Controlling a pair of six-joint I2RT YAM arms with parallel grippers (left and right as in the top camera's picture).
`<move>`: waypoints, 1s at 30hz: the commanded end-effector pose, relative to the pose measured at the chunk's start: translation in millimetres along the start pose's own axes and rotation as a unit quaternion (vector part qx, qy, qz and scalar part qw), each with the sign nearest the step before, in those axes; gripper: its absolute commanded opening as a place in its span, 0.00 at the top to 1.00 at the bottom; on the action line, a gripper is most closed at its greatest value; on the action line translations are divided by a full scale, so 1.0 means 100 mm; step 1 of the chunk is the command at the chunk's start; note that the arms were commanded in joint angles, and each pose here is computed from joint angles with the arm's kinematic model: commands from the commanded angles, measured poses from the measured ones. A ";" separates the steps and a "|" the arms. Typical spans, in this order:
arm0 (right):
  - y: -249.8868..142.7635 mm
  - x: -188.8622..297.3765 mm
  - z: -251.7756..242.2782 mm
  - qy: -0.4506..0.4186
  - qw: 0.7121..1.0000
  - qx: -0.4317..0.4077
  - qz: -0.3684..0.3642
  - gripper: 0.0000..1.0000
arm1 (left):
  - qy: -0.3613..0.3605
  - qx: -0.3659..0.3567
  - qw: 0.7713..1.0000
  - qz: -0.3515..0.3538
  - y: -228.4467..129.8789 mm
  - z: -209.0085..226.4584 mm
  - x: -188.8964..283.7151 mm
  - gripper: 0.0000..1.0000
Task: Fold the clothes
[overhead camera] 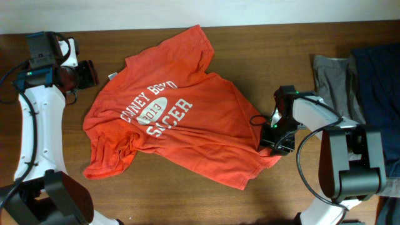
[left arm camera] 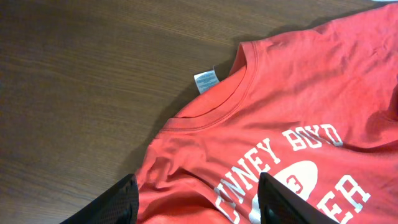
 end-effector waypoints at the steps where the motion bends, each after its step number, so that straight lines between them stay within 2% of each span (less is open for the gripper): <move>1: 0.00 -0.02 0.03 0.020 1.000 -0.003 -0.003 0.68 | -0.008 -0.001 1.000 -0.005 0.01 -0.04 0.05 0.39; 3: 0.02 -0.02 0.04 0.026 1.000 -0.007 -0.008 0.85 | -0.008 -0.001 1.000 -0.005 0.01 -0.04 0.05 0.38; 5: 0.07 0.04 0.03 0.020 1.000 -0.004 -0.020 0.96 | -0.008 -0.001 1.000 -0.005 0.01 -0.04 0.05 0.38; 10: 0.21 0.50 -0.01 -0.028 0.997 0.004 -0.071 0.96 | -0.008 -0.001 1.000 -0.004 0.01 -0.04 0.05 0.37; 14: 0.40 1.13 -0.07 -0.076 0.985 -0.003 -0.157 0.96 | -0.007 -0.001 1.000 -0.004 0.01 -0.03 0.05 0.37; 15: 0.46 1.28 -0.10 -0.087 0.979 -0.008 -0.182 0.96 | -0.008 -0.004 1.000 -0.004 0.01 -0.04 0.05 0.34; 20: 0.71 1.88 -0.33 -0.133 0.944 -0.039 -0.300 0.96 | -0.008 -0.018 1.000 -0.005 0.01 -0.04 0.05 0.34; 24: 0.84 2.11 -0.57 -0.145 0.918 -0.065 -0.364 0.96 | -0.008 -0.019 1.000 -0.005 0.01 -0.04 0.05 0.34; 29: 0.95 2.16 -0.90 -0.147 0.904 -0.098 -0.390 0.96 | -0.009 -0.025 1.000 -0.005 0.01 -0.04 0.05 0.33; 30: 1.00 2.15 -0.96 -0.146 0.902 -0.097 -0.396 0.75 | -0.009 -0.025 1.000 -0.005 0.01 -0.04 0.05 0.33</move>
Point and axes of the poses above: each gripper's point midway between its finger pads, its own x axis back along the fingers, its own z axis along the line the jaws close on, y = z × x, the point moved 8 cm from there along x, back along the fingers, and after that the axes turned 13 degrees about x, right-handed, at the moved point
